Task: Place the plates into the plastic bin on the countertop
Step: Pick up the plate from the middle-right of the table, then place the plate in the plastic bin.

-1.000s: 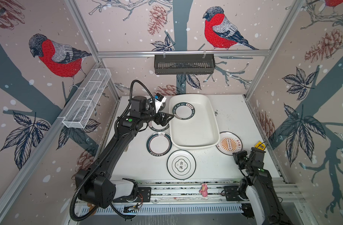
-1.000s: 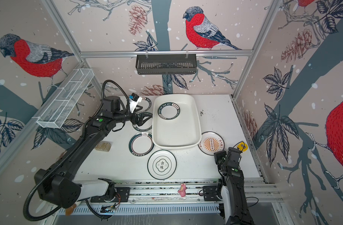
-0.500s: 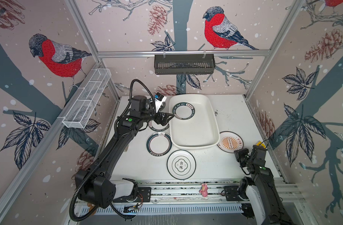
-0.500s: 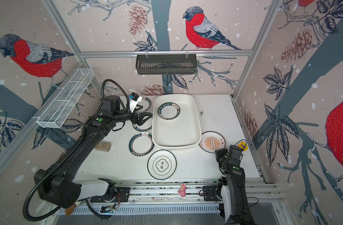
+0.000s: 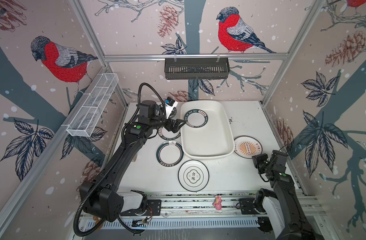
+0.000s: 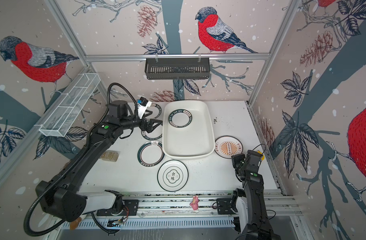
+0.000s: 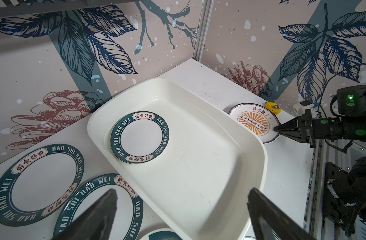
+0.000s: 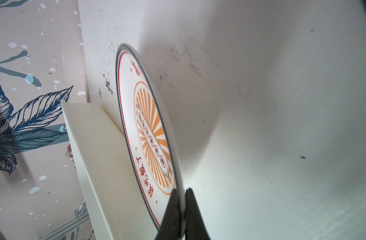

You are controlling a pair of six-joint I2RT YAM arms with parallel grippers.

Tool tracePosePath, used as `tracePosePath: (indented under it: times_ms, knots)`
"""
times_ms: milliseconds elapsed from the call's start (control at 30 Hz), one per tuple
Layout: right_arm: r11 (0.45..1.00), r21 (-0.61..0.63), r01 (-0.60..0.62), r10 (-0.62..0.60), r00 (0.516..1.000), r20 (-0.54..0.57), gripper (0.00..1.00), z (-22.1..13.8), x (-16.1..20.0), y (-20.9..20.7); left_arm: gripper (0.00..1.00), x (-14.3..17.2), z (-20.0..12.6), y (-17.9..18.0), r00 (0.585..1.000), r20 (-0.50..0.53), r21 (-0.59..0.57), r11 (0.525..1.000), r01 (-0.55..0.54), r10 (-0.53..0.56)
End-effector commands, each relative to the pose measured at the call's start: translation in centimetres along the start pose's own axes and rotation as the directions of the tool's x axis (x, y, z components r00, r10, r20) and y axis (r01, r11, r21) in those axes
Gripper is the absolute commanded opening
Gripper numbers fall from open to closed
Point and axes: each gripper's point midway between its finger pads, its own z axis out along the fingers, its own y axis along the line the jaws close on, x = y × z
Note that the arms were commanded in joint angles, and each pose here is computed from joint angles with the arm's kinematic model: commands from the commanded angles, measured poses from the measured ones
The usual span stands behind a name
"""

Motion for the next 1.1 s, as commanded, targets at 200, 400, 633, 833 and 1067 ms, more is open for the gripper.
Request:
tracePosePath:
  times_ms: [200,400,633,833,1067]
  knots:
    - [0.995,-0.035,0.095,-0.092,0.992,0.087,0.03,-0.4,-3.1,2.9,0.97,-0.8,-0.3,-0.4,1.000,0.018,0.014,1.000,-0.020,0.020]
    - [0.992,-0.053,0.117,-0.108,0.983,0.145,0.03,-0.9,-5.0,4.4,0.97,-0.5,-0.2,-0.3,1.000,0.006,0.010,1.000,-0.016,0.015]
    - [0.986,-0.092,0.141,-0.119,0.971,0.209,0.04,-1.4,-6.9,6.5,0.97,-0.3,-0.1,-0.2,1.000,-0.011,0.009,1.000,-0.013,0.013]
    - [0.977,-0.132,0.165,-0.130,0.962,0.241,0.04,-1.4,-8.4,8.7,0.97,0.9,0.0,-0.1,0.999,-0.039,0.005,1.000,0.000,0.000]
    - [0.961,-0.161,0.226,-0.176,0.945,0.276,0.04,-1.9,-10.1,12.1,0.97,1.1,-0.3,0.2,0.998,-0.057,-0.022,1.000,0.003,-0.004]
